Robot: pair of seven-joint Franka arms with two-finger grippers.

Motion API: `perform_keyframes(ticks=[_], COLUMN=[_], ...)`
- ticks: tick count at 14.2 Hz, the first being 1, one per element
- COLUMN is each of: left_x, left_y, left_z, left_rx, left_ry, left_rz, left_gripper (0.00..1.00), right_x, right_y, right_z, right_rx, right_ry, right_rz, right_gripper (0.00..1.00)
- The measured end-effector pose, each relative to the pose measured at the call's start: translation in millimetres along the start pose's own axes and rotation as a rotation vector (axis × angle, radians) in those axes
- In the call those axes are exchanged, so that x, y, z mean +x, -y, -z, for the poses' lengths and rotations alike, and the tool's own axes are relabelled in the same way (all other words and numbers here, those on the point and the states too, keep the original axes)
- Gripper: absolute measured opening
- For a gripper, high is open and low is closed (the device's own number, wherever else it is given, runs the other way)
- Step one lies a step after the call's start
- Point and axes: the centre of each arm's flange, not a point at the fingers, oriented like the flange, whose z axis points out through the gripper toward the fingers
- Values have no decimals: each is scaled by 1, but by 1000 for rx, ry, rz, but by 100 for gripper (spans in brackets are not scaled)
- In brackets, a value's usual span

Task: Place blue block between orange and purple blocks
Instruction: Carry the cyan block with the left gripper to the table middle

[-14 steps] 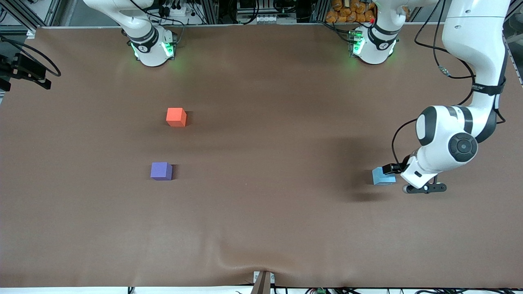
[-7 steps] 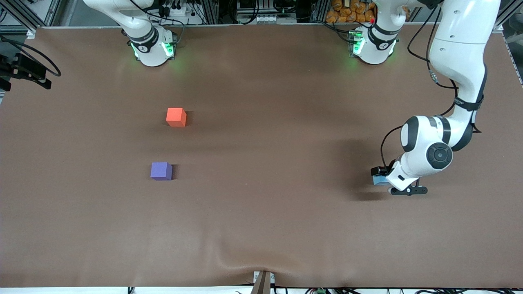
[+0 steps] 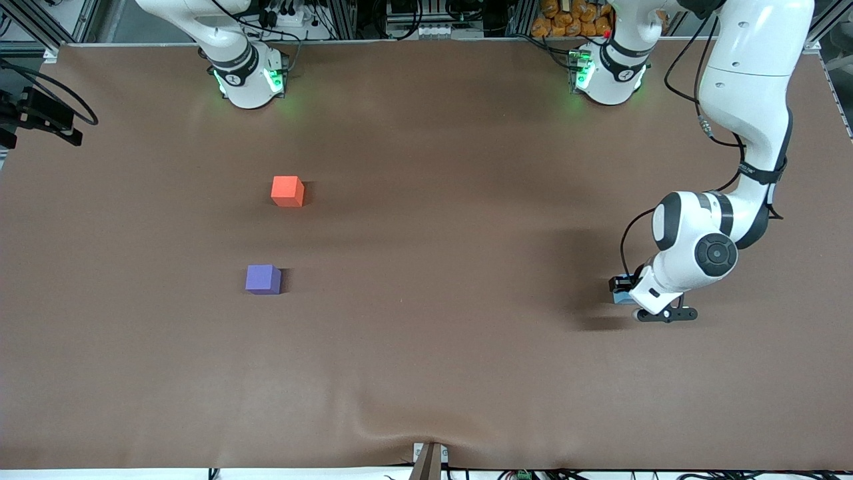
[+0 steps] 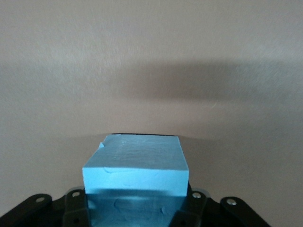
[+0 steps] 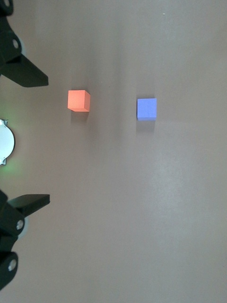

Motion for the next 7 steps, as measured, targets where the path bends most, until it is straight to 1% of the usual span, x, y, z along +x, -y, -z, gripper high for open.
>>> perform_keyframes(ticks=[2,3,5,7], left_x=[5,4,-3,-15], left_y=[-14,-28,-69,-126], left_z=[20,32,52,62], left_rx=[-14,-24,-42,-46], left_ry=[-26,-26,-14,-2], left_rz=[4,18,55,86], left_gripper=[63,63,62,62], right_x=[0,0,0,0], right_y=[-1,-1,-2,-2], right_z=[0,0,0,0], right_rx=[0,0,0,0], right_ry=[1,1,1,1], right_rz=[-1,-3,-4,-5], right_gripper=[100,100,100,100])
